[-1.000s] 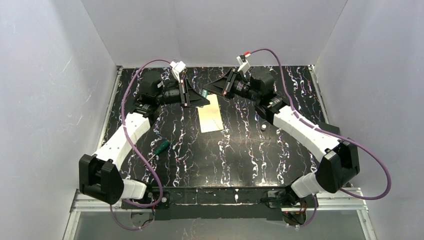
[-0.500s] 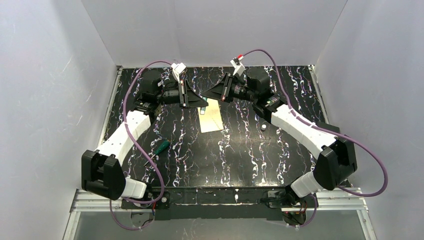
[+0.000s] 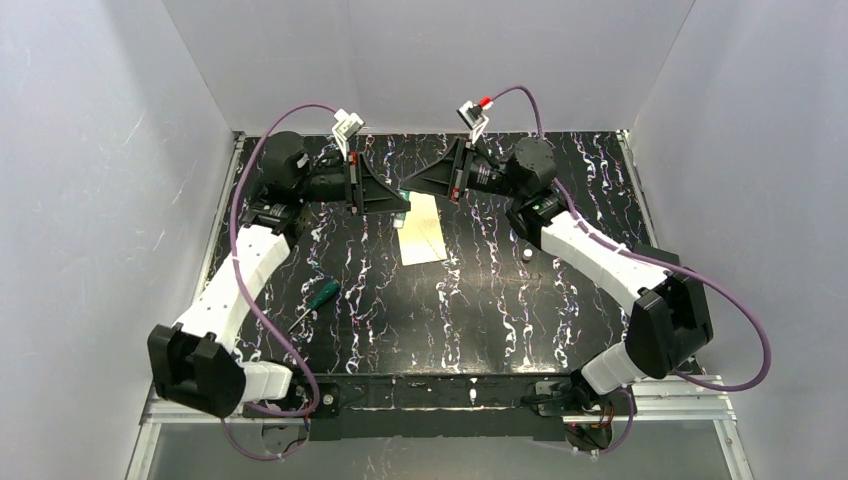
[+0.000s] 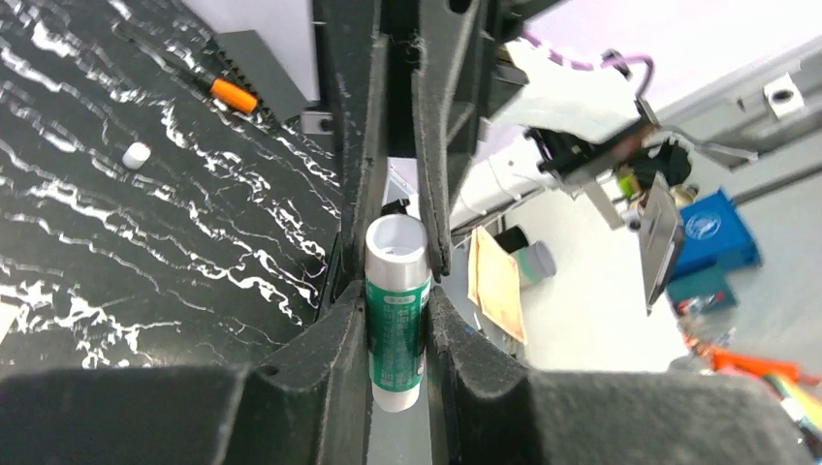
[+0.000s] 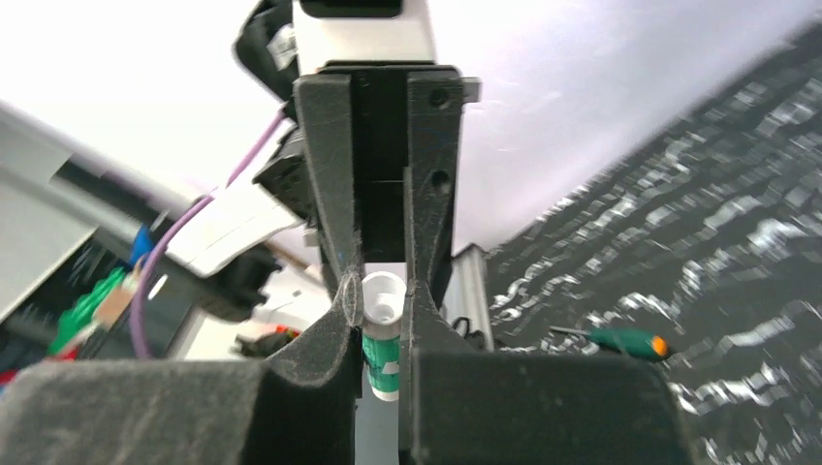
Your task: Place the letter into the envelope and seal it
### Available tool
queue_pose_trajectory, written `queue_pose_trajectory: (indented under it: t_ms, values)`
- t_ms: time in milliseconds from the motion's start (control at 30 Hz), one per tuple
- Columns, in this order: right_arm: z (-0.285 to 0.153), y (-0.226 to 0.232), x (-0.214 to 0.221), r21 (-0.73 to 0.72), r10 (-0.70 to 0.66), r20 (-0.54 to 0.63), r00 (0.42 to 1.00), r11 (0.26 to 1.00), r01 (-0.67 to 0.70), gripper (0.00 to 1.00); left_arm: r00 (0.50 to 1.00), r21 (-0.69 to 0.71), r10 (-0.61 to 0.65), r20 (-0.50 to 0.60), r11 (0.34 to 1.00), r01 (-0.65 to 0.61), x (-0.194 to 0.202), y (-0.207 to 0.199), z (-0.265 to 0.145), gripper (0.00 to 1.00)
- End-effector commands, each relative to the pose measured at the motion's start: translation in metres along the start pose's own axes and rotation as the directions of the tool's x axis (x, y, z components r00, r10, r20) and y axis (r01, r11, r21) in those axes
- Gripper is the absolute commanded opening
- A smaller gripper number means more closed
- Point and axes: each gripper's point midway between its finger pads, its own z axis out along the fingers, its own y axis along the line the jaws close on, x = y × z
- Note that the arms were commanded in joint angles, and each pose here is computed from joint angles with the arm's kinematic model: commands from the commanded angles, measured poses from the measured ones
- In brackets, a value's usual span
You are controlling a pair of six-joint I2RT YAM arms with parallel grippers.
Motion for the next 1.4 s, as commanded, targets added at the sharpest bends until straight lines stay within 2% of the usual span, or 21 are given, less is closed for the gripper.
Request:
queue_pose_trajectory:
  t_ms: [0,67,100,133,167,200,233,300,367,433,500,533,667,800,967,1033,1200,1367]
  values:
    - [-0.026,0.128,0.002,-0.467,-0.283,-0.016,0.959,0.850,0.244,0.01,0.989,0.082,0.149,-0.014,0.986,-0.148,-0.003,-0.046,-0.010,0.00]
    - [-0.028,0.135,0.003,-0.486,-0.299,-0.042,0.953,0.840,0.242,0.01,0.986,0.086,0.167,-0.005,0.982,-0.166,-0.006,-0.052,-0.012,0.00]
    - [-0.023,0.130,-0.002,-0.452,-0.286,-0.040,0.957,0.860,0.238,0.19,0.985,0.077,0.173,0.006,0.982,-0.173,-0.008,-0.053,-0.011,0.00]
    - [-0.014,0.119,-0.012,-0.365,-0.247,-0.030,0.969,0.905,0.220,0.48,0.984,0.058,0.177,0.025,0.982,-0.178,-0.012,-0.050,-0.011,0.00]
    - [-0.002,0.098,-0.025,-0.237,-0.233,0.004,0.973,0.945,0.227,0.67,0.981,0.025,0.184,0.052,0.982,-0.186,-0.016,-0.045,-0.010,0.00]
    - [0.007,0.060,-0.031,-0.013,-0.150,0.001,0.989,0.989,0.150,0.78,0.978,-0.016,0.193,0.082,0.981,-0.192,-0.020,-0.037,-0.010,0.00]
    - [0.008,0.035,-0.044,0.157,-0.147,0.050,0.988,0.978,0.138,0.79,0.971,-0.071,0.207,0.116,0.977,-0.200,-0.025,-0.026,-0.009,0.00]
    - [-0.005,-0.004,-0.059,0.421,-0.074,0.173,0.982,0.907,-0.006,0.80,0.956,-0.202,0.241,0.166,0.957,-0.206,-0.033,0.000,-0.012,0.00]
    - [-0.018,-0.020,-0.067,0.523,-0.086,0.272,0.958,0.849,-0.072,0.80,0.934,-0.387,0.307,0.183,0.896,-0.219,-0.042,0.035,-0.022,0.00]
    - [-0.026,-0.034,-0.068,0.599,-0.090,0.300,0.950,0.792,-0.114,0.80,0.922,-0.518,0.364,0.135,0.819,-0.247,-0.042,0.063,-0.032,0.00]
    - [-0.032,-0.055,-0.058,0.695,-0.080,0.277,0.957,0.705,-0.143,0.78,0.901,-0.578,0.424,0.093,0.759,-0.298,-0.044,0.078,-0.040,0.00]
    - [-0.029,-0.058,-0.056,0.711,-0.090,0.267,0.959,0.690,-0.133,0.77,0.886,-0.597,0.459,0.062,0.729,-0.335,-0.045,0.082,-0.043,0.00]
    - [-0.009,-0.064,-0.046,0.707,-0.100,0.255,0.962,0.697,-0.115,0.77,0.872,-0.598,0.490,0.000,0.699,-0.393,-0.046,0.086,-0.043,0.00]
    - [0.017,-0.063,-0.040,0.665,-0.059,0.209,0.976,0.740,-0.097,0.76,0.871,-0.555,0.490,-0.038,0.714,-0.426,-0.040,0.082,-0.039,0.00]
    - [0.034,-0.056,-0.035,0.604,-0.030,0.205,0.978,0.791,-0.103,0.77,0.869,-0.517,0.492,-0.053,0.731,-0.446,-0.034,0.079,-0.036,0.00]
    - [0.038,-0.060,-0.030,0.603,-0.010,0.190,0.982,0.790,-0.109,0.73,0.869,-0.508,0.493,-0.054,0.735,-0.449,-0.034,0.078,-0.035,0.00]
    - [0.043,-0.068,-0.019,0.610,0.017,0.143,0.990,0.785,-0.102,0.55,0.870,-0.510,0.488,-0.070,0.732,-0.451,-0.034,0.079,-0.035,0.00]
    - [0.048,-0.067,-0.010,0.589,0.042,0.105,0.994,0.802,-0.096,0.52,0.870,-0.494,0.489,-0.065,0.741,-0.454,-0.035,0.075,-0.033,0.00]
